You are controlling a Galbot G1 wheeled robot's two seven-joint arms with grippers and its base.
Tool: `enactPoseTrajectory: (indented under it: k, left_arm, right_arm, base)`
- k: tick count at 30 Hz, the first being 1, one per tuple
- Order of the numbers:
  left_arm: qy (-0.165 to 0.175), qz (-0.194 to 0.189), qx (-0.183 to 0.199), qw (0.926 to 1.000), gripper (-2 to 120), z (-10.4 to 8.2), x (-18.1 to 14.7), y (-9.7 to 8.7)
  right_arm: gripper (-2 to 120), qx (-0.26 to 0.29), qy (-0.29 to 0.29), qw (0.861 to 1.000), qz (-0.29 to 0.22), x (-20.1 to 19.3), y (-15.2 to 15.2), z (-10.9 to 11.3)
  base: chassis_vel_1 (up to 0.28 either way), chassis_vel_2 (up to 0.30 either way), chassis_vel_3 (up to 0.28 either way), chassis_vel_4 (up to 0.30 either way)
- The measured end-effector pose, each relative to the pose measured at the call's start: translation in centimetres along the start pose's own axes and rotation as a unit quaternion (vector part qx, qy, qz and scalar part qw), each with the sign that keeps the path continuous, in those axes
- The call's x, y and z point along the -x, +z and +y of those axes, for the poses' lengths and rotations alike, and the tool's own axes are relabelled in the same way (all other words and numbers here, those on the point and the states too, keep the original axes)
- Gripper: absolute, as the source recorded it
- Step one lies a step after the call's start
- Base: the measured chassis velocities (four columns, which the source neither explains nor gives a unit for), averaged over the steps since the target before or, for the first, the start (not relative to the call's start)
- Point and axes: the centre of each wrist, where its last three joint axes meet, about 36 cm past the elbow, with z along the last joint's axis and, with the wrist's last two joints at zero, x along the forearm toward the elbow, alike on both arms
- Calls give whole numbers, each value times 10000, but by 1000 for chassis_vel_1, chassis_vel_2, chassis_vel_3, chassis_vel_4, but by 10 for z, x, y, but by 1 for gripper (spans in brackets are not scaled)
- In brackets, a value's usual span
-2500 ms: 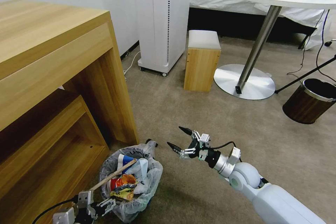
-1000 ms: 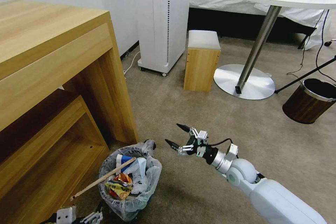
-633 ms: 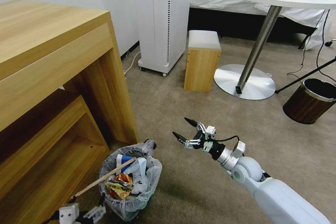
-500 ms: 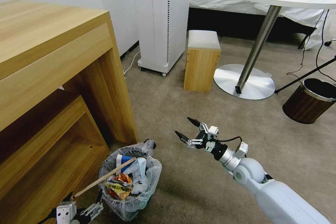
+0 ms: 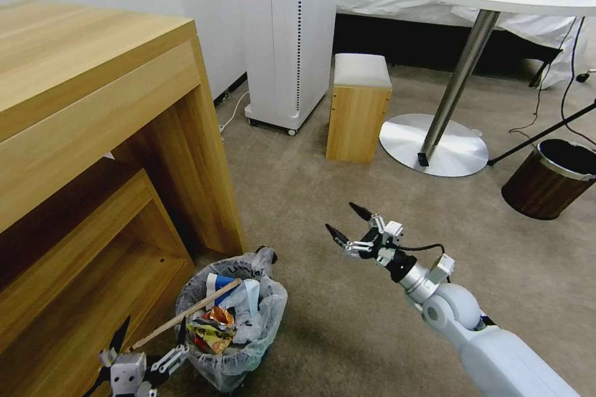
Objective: Pick up the trash bin and place the garbage on the floor into it.
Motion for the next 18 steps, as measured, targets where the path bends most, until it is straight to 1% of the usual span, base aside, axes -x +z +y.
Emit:
enactPoseTrajectory:
  k: [1, 2, 3, 4, 5, 6, 7, 9, 10, 11, 13, 14, 15, 17, 18]
  left_arm:
    - [4, -133, 37, 9999, 100, 0, 7, -1]
    - [4, -133, 37, 9999, 100, 0, 7, -1]
    - [-14, -296, 118, 9995, 100, 2, 16, -3]
    - [-75, -419, 112, 9990, 100, 3, 23, -5]
    - [-127, -497, 25, 9987, 100, 1, 28, -8]
    - [-127, -497, 25, 9987, 100, 1, 28, -8]
    - [-164, -548, -25, 9984, 100, 1, 32, -11]
    - [-237, -663, 6, 9975, 100, 3, 39, -13]
    - [-269, -701, 14, 9972, 100, 3, 41, -13]
    - [-269, -701, 14, 9972, 100, 3, 41, -13]
    - [-326, -767, -63, 9965, 100, 4, 45, -16]
    - [-316, -780, -78, 9964, 100, 5, 46, -20]
    - [-316, -780, -78, 9964, 100, 5, 46, -20]
    - [-166, -767, -23, 9969, 100, 4, 48, -31]
    - [-122, -744, -6, 9972, 100, 4, 48, -31]
  right_arm:
    - [100, -156, 274, 9995, -50, -5, -4, -2]
    - [100, -156, 274, 9995, -50, -5, -4, -2]
    - [100, -362, 614, 9975, -41, -11, -6, -2]
    - [100, -555, 892, 9944, -59, -16, -7, -4]
    - [100, -708, 1145, 9908, -100, -20, -6, -3]
    - [100, -708, 1145, 9908, -100, -20, -6, -3]
    - [100, -791, 1362, 9874, -131, -25, -4, 0]
    - [100, -991, 1782, 9787, -235, -33, 0, 10]
    - [100, -1055, 1889, 9759, -300, -36, 0, 13]
    - [100, -1055, 1889, 9759, -300, -36, 0, 13]
    - [100, -1352, 2072, 9680, -420, -48, -3, 21]
    - [100, -1464, 2096, 9657, -459, -51, -5, 22]
    - [100, -1464, 2096, 9657, -459, -51, -5, 22]
    - [100, -1719, 2177, 9594, -519, -57, -12, 25]
    - [100, -1750, 2207, 9580, -533, -58, -13, 26]
  base:
    - [0, 0, 0, 0]
    - [0, 0, 0, 0]
    - [0, 0, 0, 0]
    - [0, 0, 0, 0]
    - [0, 0, 0, 0]
    - [0, 0, 0, 0]
    - [0, 0, 0, 0]
    - [0, 0, 0, 0]
    - [0, 0, 0, 0]
    - [0, 0, 0, 0]
    - [0, 0, 0, 0]
    - [0, 0, 0, 0]
    - [0, 0, 0, 0]
    - [0, 0, 0, 0]
    - [0, 0, 0, 0]
